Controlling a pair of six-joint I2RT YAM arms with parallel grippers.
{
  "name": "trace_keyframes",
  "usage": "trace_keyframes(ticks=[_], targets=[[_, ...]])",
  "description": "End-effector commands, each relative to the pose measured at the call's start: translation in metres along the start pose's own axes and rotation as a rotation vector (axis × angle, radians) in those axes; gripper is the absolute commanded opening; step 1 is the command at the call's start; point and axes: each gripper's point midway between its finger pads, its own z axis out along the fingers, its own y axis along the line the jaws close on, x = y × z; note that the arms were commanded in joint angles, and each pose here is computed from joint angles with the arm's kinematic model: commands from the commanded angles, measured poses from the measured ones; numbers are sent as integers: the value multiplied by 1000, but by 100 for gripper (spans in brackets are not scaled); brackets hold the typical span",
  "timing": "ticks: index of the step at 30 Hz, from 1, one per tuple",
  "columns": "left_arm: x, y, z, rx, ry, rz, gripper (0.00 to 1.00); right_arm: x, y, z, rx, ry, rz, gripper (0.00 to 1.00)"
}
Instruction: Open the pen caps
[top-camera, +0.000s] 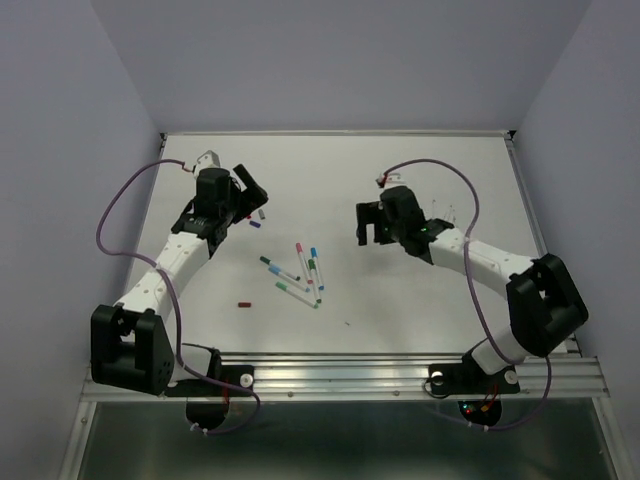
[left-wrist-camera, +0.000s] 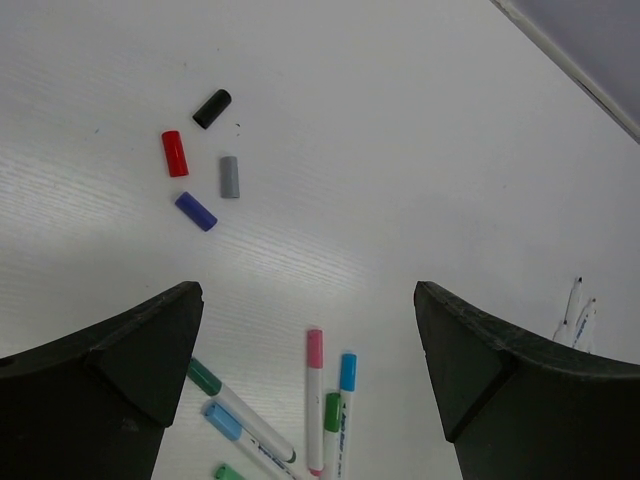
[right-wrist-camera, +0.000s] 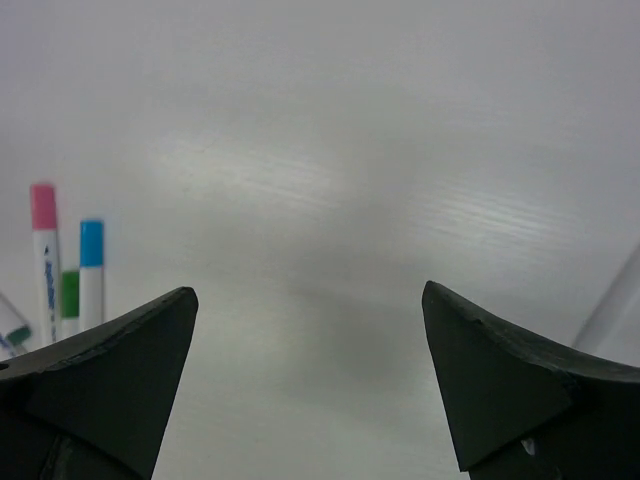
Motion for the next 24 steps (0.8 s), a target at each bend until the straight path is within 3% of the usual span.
trace_keyframes(ticks=[1, 6, 11, 24], targets=[[-7, -4, -13, 32, -31, 15, 99, 39, 65, -8, -94, 96, -144, 100], [-6, -1, -20, 32, -39, 18, 99, 61, 121, -12, -164, 124, -236, 100], [-2, 3, -26, 34, -40, 15, 99, 85, 149, -9, -181, 157, -312, 100], [-4, 3, -32, 40, -53, 10, 99, 98, 146, 12, -92, 179, -337, 100]])
